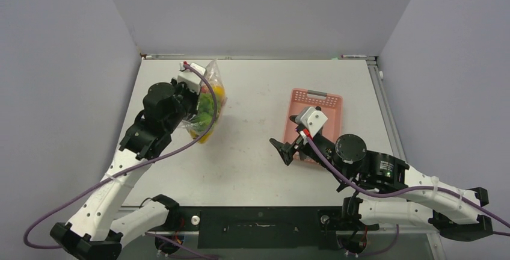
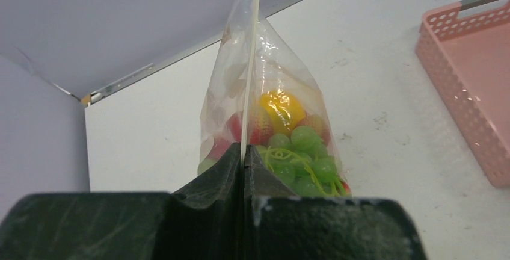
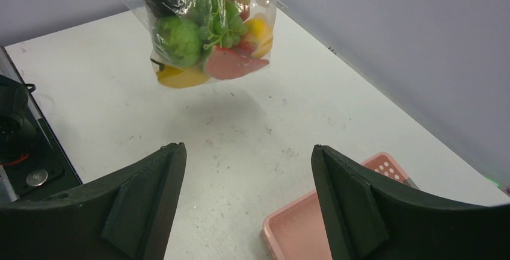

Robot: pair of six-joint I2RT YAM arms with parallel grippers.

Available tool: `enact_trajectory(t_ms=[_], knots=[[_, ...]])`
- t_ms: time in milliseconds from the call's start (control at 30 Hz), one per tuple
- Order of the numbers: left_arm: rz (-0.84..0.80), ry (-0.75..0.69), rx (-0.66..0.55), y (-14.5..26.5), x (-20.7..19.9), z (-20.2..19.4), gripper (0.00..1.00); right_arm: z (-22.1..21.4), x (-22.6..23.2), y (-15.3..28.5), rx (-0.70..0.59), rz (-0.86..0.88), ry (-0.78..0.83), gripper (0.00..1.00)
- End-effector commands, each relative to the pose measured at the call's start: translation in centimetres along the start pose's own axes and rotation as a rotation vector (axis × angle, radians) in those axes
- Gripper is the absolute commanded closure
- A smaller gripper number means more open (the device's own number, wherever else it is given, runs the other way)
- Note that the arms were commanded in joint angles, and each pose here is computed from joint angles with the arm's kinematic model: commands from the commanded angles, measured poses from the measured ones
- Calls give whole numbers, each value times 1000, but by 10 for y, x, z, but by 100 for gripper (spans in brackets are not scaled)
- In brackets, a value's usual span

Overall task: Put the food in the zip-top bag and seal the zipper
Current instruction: Place the zipper food storage bag at the center of the board.

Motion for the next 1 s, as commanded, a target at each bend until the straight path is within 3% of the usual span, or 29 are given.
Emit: enact_trajectory(t_ms=[0, 267, 433, 633, 967], knots=[[159, -37, -153, -9, 35, 37, 100, -5, -3, -2, -9, -49, -55, 21], [167, -115, -131, -64, 46, 16, 100, -14, -10, 8, 8, -77, -65, 10], [53, -83, -113, -92, 18, -12, 100, -13, -16, 16, -18, -98, -89, 0], [-39, -53, -35, -103, -29, -54, 100, -12, -18, 19, -14, -105, -79, 10], [-221, -13, 21, -85, -99, -71, 100, -29, -20, 23, 11, -124, -103, 10]])
Point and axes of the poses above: each gripper's point midway between its finger pads, its own y axis back along the fingers, its own x axis along the line the jaws close on, z = x × y, the point moved 6 cm from there along y, back along the fingers, and after that the axes turned 6 degrees about -y, right-handed, at the moved point
